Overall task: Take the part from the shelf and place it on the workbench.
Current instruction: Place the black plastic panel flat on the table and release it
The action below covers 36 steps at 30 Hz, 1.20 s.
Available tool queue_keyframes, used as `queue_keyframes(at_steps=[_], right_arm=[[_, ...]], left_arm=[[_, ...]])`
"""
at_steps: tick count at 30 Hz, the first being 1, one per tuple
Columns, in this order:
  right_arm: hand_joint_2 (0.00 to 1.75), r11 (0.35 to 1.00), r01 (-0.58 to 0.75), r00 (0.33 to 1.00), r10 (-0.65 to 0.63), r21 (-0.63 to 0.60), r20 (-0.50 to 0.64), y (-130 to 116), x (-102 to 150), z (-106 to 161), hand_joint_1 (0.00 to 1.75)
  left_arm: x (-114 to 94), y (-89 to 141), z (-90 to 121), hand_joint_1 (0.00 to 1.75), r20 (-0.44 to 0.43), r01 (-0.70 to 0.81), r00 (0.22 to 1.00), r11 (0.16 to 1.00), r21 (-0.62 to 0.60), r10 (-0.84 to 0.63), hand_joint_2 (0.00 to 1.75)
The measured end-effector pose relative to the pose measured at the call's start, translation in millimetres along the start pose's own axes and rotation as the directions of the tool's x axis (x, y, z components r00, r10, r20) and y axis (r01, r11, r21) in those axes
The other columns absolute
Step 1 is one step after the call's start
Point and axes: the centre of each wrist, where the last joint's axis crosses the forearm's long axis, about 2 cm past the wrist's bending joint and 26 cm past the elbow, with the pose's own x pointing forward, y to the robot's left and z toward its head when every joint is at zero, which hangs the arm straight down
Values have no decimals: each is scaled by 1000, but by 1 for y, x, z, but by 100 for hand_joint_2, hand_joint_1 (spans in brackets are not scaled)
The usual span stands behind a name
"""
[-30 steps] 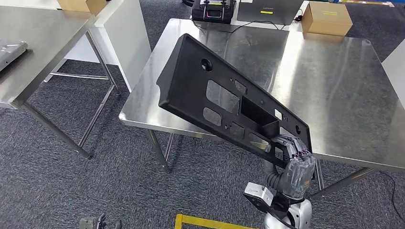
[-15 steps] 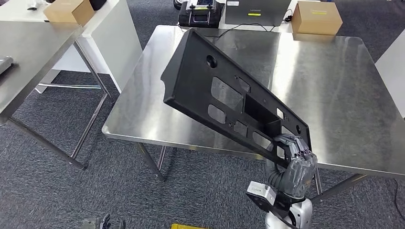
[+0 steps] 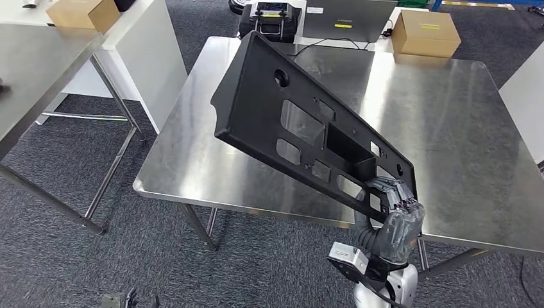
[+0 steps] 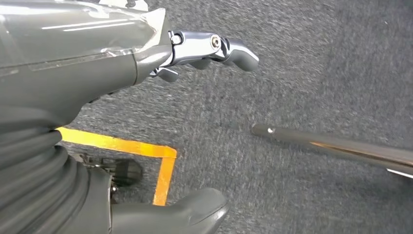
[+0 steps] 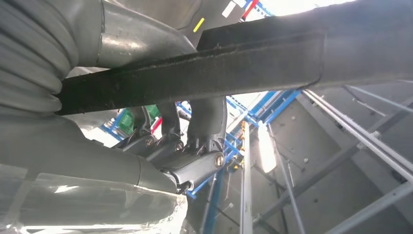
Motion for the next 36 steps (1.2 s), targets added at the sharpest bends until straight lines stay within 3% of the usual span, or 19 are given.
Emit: queue_keyframes(at_steps=[10,17,25,36], right_arm=[[175,999,-27,1000,27,29,5,-1,-4,3,175],[175,989,-126,992,127,79,-7,-2,-16,0,175],[175,938,-328,937,338,115,-84,-11,-76,-28,175],[175,831,-510,797,554,223,-240,-24,-146,-57,175]], left_arm=[[-2,-5,3,0,-54,17,998,999,33,-15,175],[-2,-9,3,0,-67,22,998,999,42,-19,175],[3,-12,-3,0,-52,7,999,1000,24,-6,175],[13,-14,-15,0,-38,18,999,1000,-9,-18,175]])
